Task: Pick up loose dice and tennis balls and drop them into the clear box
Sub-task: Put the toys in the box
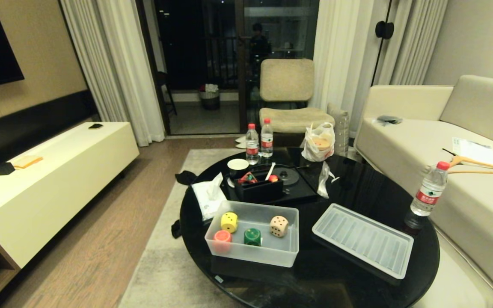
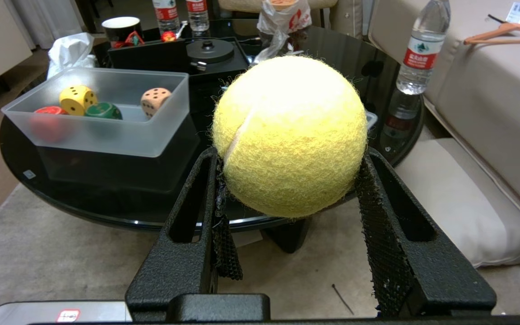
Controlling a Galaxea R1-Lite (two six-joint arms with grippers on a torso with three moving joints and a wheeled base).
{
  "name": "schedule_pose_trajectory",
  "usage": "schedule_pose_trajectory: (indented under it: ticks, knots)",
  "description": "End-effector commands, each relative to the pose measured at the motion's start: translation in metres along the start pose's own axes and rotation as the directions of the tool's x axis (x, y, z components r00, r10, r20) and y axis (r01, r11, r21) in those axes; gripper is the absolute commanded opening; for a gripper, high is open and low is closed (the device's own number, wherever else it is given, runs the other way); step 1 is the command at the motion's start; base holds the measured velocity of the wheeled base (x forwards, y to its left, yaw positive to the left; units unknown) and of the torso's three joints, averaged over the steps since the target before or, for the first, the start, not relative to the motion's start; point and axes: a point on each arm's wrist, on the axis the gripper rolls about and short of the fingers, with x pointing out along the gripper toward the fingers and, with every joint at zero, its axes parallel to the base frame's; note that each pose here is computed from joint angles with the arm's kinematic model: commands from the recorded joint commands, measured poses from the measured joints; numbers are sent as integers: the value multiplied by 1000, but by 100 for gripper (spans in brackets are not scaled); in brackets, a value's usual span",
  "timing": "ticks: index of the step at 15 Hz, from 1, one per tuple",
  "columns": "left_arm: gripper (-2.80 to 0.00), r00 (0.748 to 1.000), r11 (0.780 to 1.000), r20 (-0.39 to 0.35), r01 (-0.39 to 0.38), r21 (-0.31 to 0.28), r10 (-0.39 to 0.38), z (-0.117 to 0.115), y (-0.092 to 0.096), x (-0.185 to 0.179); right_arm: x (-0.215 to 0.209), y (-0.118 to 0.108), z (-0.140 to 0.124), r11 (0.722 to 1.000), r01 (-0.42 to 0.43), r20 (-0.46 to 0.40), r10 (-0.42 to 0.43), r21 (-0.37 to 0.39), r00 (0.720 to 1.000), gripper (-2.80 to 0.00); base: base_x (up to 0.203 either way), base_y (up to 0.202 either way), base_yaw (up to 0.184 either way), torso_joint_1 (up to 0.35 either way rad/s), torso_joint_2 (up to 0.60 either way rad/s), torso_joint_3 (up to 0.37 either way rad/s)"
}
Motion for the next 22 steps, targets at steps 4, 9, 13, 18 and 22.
schedule_pose_trajectory:
  ticks: [4,9,13,18,22]
  knots:
    - [-280,1000,1000,-1,0,0,0,0,0,0,0,0,0,1000,0,1,0,0,1000,-280,0,-10,-5,2,0,0]
    - [-280,1000,1000,-1,0,3,0,0,0,0,0,0,0,1000,0,0,0,0,1000,-280,0,0,0,0,0,0]
    - [-280,1000,1000,-1,0,3,0,0,0,0,0,0,0,1000,0,-1,0,0,1000,-280,0,0,0,0,0,0]
    - [-280,1000,1000,-2,0,3,0,0,0,0,0,0,0,1000,2,-1,-2,5,1000,-280,0,0,0,0,0,0]
    - [-280,1000,1000,7,3,21,-3,2,0,0,0,0,0,1000,2,-1,-2,5,1000,-280,0,0,0,0,0,0]
